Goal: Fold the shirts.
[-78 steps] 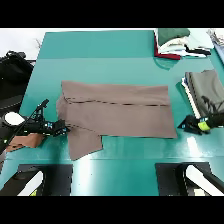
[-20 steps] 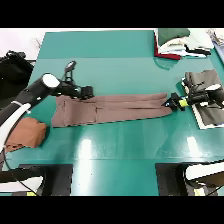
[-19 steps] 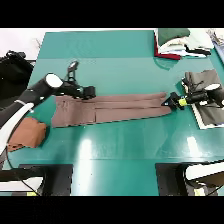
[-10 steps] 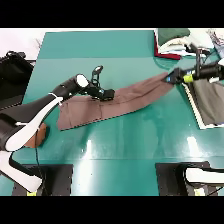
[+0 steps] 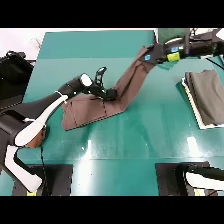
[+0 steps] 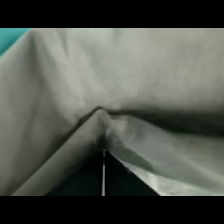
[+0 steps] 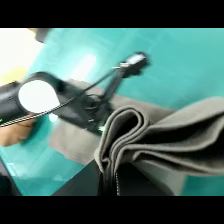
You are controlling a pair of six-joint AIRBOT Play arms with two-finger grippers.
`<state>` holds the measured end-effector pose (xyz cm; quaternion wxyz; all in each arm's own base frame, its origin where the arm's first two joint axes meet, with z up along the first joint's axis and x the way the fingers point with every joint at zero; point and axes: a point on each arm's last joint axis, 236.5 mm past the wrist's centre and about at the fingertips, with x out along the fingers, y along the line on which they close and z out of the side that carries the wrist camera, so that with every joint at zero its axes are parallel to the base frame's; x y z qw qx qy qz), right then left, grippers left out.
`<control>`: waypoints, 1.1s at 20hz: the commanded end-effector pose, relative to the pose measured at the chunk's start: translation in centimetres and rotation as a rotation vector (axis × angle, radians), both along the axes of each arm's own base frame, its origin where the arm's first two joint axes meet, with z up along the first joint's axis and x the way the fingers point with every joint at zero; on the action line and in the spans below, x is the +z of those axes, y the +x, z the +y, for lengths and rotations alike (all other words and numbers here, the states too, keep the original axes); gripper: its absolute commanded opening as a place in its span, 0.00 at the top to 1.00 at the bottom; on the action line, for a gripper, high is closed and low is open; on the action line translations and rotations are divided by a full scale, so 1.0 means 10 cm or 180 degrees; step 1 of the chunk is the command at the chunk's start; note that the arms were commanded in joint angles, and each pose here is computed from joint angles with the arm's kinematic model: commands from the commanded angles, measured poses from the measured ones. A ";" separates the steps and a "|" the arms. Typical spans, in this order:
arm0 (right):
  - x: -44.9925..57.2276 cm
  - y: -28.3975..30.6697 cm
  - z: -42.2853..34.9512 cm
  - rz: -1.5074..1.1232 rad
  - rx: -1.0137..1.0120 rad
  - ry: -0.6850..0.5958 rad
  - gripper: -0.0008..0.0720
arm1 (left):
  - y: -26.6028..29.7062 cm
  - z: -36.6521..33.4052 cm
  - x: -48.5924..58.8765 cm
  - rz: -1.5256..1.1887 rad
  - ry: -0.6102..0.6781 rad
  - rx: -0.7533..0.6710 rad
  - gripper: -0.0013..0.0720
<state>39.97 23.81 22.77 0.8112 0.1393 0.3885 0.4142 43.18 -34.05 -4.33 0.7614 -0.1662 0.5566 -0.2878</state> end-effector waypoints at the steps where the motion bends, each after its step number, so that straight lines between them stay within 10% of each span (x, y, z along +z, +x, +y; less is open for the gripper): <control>1: 0.22 -0.11 0.49 -0.0223 0.0125 0.0178 0.96 | 0.27 0.36 0.46 -0.0279 0.0068 0.0063 0.95; 8: -0.05 -0.58 2.25 -0.0229 0.0776 0.0594 0.95 | 0.58 2.23 2.51 -0.1504 0.0291 0.0952 0.95; 10: -0.19 -0.74 2.75 -0.0279 0.1024 0.0611 0.59 | 0.46 2.54 2.88 -0.1753 0.0360 0.1147 0.95; 12: -0.35 -0.86 2.96 -0.0229 0.1222 0.0539 0.56 | 0.36 2.69 3.06 -0.1860 0.0382 0.1234 0.95; 22: -1.77 0.07 0.63 0.0915 0.0220 -0.0443 0.56 | 0.22 2.64 2.99 -0.1718 0.0411 0.1108 0.95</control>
